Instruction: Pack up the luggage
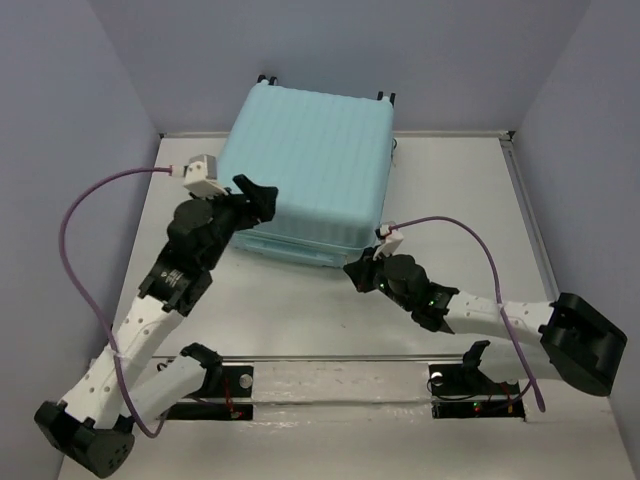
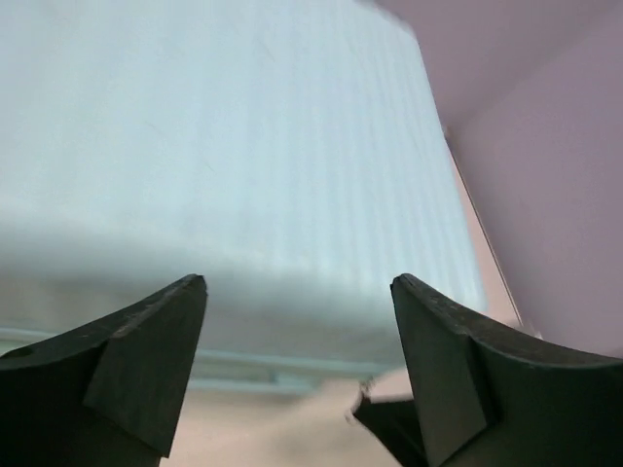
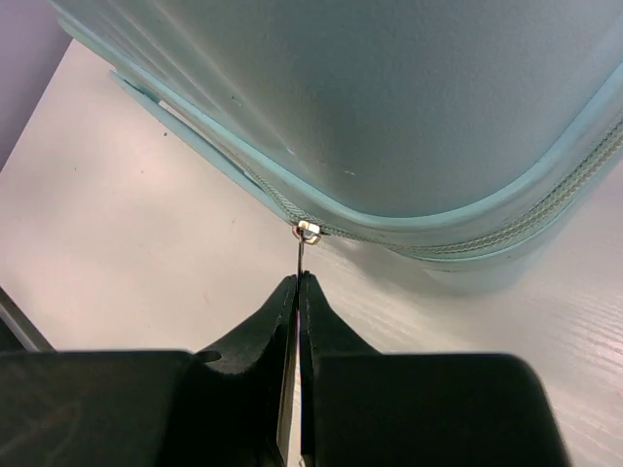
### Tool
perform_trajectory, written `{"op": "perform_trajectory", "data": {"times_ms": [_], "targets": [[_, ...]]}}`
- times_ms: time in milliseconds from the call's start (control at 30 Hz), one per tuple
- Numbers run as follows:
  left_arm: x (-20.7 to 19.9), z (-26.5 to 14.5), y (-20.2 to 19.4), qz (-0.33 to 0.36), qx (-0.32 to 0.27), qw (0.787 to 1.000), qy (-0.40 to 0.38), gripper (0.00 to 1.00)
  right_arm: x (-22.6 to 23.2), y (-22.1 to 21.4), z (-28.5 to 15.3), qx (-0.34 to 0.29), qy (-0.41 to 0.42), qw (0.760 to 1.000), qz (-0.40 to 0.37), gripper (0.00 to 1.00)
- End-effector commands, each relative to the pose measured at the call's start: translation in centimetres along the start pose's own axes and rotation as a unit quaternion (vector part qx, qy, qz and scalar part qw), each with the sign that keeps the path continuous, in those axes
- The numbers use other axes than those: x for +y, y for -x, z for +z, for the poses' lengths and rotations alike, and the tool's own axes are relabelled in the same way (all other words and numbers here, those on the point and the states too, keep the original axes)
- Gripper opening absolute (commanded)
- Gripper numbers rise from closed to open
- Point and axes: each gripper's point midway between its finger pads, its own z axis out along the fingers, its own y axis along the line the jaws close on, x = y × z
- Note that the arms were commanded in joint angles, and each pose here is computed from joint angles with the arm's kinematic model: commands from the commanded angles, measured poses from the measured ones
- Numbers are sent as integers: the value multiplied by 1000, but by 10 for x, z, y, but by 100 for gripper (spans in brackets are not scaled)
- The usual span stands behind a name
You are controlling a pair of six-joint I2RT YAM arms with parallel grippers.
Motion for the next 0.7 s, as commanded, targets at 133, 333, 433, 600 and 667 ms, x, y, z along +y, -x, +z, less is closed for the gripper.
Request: {"op": "perform_trajectory", "data": {"times_ms": [133, 333, 433, 600, 667], "targets": [[107, -5, 93, 58, -54, 979, 188, 99, 12, -30, -18, 58, 35, 998, -8, 7], [148, 13, 128, -2, -94, 970, 224, 99, 11, -31, -32, 71, 40, 996, -17, 7], [167, 20, 147, -19, -92, 967, 238, 99, 7, -35, -38, 75, 39, 996, -15, 7], [179, 58, 124, -13, -8, 977, 213, 99, 10, -38, -37, 82, 50, 995, -20, 7], [172, 73, 109, -26, 10, 985, 169, 99, 14, -39, -36, 82, 60, 995, -18, 7]]}}
